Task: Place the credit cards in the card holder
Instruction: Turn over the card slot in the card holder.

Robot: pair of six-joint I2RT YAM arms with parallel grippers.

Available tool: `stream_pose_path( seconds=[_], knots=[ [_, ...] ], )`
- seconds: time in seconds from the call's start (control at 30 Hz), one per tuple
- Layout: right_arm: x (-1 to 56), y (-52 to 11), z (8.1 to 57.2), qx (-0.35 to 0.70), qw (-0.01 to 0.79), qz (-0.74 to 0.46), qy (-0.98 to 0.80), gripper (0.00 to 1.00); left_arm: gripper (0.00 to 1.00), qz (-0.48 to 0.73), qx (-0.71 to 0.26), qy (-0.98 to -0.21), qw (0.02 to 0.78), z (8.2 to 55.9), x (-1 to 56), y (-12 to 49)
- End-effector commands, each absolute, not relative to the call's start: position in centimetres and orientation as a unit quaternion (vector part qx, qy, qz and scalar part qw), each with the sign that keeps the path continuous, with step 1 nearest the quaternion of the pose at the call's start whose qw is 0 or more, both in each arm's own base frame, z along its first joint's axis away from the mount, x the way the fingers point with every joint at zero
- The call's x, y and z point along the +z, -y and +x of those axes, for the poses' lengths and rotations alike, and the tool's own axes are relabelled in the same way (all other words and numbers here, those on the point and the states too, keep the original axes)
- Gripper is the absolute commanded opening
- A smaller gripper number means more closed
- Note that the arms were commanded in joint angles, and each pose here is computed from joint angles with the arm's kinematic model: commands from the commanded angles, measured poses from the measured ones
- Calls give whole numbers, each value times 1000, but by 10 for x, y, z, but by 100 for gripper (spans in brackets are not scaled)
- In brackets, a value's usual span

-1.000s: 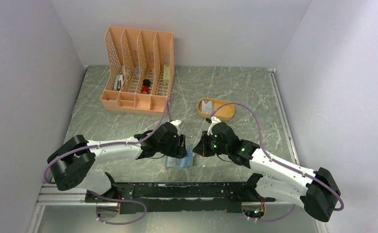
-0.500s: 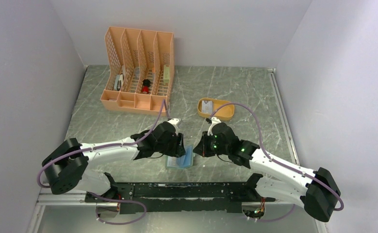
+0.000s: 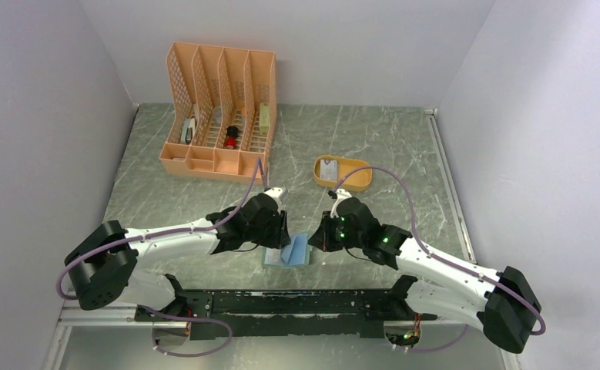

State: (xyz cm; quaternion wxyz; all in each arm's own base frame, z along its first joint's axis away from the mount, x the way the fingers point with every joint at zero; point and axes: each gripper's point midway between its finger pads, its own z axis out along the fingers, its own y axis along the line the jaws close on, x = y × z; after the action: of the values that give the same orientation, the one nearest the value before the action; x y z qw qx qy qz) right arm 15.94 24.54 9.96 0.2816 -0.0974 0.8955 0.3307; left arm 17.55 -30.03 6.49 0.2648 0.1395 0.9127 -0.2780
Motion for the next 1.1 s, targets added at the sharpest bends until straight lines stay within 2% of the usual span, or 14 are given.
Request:
stream_pose_path(
  seconds=[0.0,0.03,0.07,0.23,0.3,0.37,0.77,0.9,1.07],
  knots=[
    [92,-241,158,326,281,-85,-899,0,36,146,-281,-908,274,179,72,306],
    [90,-240,158,323,278,-83,-901,0,36,146,-281,-908,273,179,72,306],
    [89,-239,158,320,277,-80,-903,6,36,146,-282,-908,272,179,72,307],
    [86,-230,160,298,278,-63,-911,45,36,147,-282,-909,271,180,71,309],
    [89,-225,162,285,285,-57,-913,55,36,146,-281,-909,271,180,71,309],
    [93,-225,162,285,287,-58,-913,59,36,146,-282,-909,271,181,71,310],
    [137,-279,143,375,280,-120,-876,60,36,149,-290,-907,266,181,73,316],
    [126,-294,132,401,253,-115,-873,53,36,150,-288,-908,263,181,71,317],
    [96,-293,126,398,223,-85,-886,55,36,151,-291,-907,262,181,72,319]
  ],
)
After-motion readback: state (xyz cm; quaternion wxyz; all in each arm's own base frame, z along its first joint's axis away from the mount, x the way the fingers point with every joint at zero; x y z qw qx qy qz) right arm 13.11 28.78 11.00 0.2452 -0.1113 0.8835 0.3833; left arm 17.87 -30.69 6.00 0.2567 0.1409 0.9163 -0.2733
